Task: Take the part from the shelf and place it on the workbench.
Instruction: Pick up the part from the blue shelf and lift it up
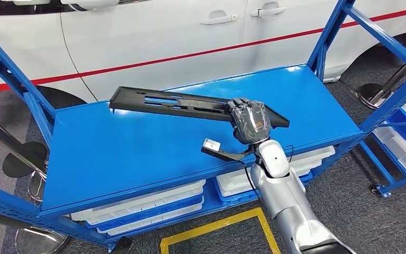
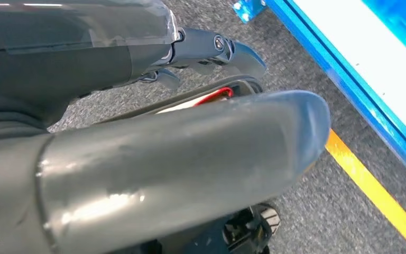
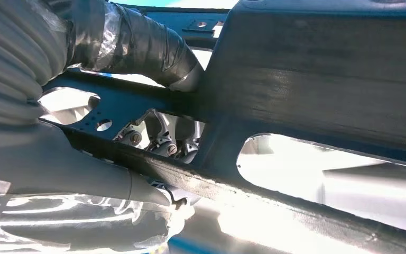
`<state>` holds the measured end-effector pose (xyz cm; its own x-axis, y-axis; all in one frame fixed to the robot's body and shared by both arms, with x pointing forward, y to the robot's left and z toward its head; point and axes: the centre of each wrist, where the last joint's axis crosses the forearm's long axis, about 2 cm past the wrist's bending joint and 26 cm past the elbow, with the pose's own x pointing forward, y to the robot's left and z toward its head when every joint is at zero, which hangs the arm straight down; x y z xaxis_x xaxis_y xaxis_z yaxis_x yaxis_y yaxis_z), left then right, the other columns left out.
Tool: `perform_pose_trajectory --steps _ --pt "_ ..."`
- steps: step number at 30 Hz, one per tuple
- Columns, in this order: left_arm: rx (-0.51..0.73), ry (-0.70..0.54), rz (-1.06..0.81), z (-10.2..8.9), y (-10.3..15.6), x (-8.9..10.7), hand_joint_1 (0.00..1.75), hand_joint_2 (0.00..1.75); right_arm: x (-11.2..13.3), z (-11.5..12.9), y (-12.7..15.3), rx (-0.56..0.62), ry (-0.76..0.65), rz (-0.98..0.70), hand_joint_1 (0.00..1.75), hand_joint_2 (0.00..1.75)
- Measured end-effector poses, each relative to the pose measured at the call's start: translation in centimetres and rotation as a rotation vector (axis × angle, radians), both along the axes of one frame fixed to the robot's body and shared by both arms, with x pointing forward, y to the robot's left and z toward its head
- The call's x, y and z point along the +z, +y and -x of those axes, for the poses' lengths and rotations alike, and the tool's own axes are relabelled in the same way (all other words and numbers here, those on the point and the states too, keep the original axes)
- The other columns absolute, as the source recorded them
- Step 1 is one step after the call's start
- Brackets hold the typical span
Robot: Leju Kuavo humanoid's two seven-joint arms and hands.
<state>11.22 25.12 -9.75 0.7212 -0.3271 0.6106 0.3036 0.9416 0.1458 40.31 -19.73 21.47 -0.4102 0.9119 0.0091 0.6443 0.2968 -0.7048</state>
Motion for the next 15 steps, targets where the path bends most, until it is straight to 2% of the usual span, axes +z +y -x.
perform_pose_trajectory --steps 1,4,8,11,15 --pt "0.003 -0.005 0.0 0.0 0.0 0.0 0.0 1.75 1.1 0.2 -0.2 0.012 -0.058 -0.001 1.75 1.75" --pt "0.008 -0.019 0.005 0.1 -0.1 0.0 0.0 1.75 4.0 1.2 -0.9 0.033 -0.213 -0.009 1.75 1.75" --pt "0.016 -0.022 0.013 0.8 -0.1 -0.2 0.0 1.75 6.5 3.1 -2.0 0.045 -0.379 -0.013 1.75 1.75" --pt "0.016 -0.03 0.017 1.0 -0.1 -0.2 0.0 1.75 8.1 4.1 -2.0 0.046 -0.462 -0.04 1.75 1.75" --pt "0.021 -0.039 0.022 1.4 -0.1 -0.3 0.0 1.75 9.0 5.0 -2.2 0.041 -0.521 -0.065 1.75 1.75"
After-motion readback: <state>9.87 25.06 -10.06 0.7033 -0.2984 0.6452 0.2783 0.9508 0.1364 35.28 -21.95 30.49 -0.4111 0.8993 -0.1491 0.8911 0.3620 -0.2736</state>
